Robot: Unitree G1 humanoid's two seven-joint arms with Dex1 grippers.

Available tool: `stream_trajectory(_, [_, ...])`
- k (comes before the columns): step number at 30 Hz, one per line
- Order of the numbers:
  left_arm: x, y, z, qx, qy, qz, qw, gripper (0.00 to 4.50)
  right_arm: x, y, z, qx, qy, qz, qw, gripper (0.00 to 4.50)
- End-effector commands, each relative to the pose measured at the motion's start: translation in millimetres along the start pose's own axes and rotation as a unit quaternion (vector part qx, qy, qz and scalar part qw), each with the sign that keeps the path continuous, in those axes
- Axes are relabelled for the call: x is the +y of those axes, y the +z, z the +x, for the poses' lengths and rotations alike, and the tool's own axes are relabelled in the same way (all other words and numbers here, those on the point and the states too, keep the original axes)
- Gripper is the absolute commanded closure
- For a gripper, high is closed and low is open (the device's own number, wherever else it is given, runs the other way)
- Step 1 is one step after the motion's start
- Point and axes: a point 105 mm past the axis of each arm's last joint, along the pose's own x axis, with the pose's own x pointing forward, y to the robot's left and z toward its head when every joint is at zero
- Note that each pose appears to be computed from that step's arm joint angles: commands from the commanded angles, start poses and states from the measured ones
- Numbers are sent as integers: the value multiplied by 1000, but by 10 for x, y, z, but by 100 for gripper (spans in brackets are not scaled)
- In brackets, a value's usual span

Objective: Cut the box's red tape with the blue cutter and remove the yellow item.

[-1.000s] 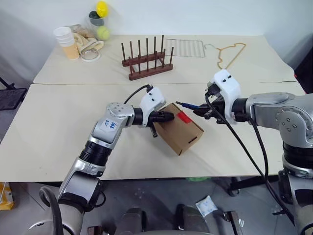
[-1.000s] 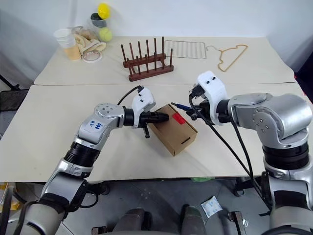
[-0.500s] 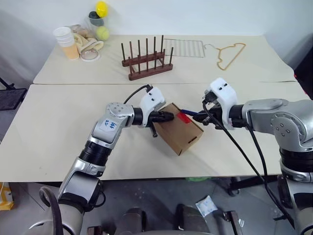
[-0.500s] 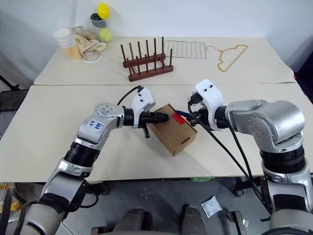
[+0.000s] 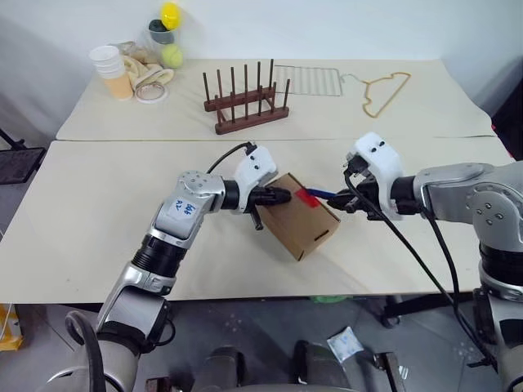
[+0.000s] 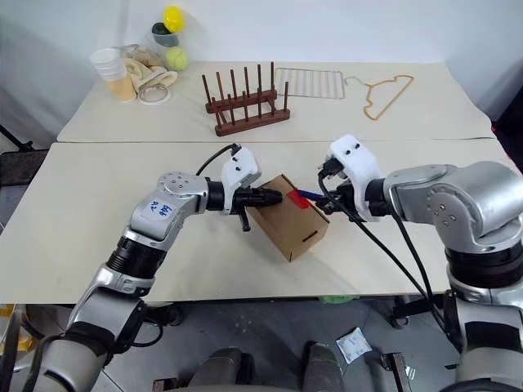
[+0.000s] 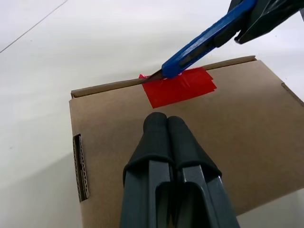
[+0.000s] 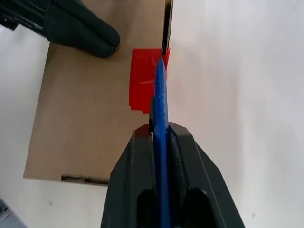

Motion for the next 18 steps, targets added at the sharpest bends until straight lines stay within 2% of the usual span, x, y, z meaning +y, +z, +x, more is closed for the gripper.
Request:
stream_trajectory(1, [-75,-352,57,76,-9,-18,997,450,105,-146,14,37,34,3,999,443])
stream_trajectory(18, [-110,-436,141,95,-9,-31,995,450,132,-372,-214,86,40,25,995,443])
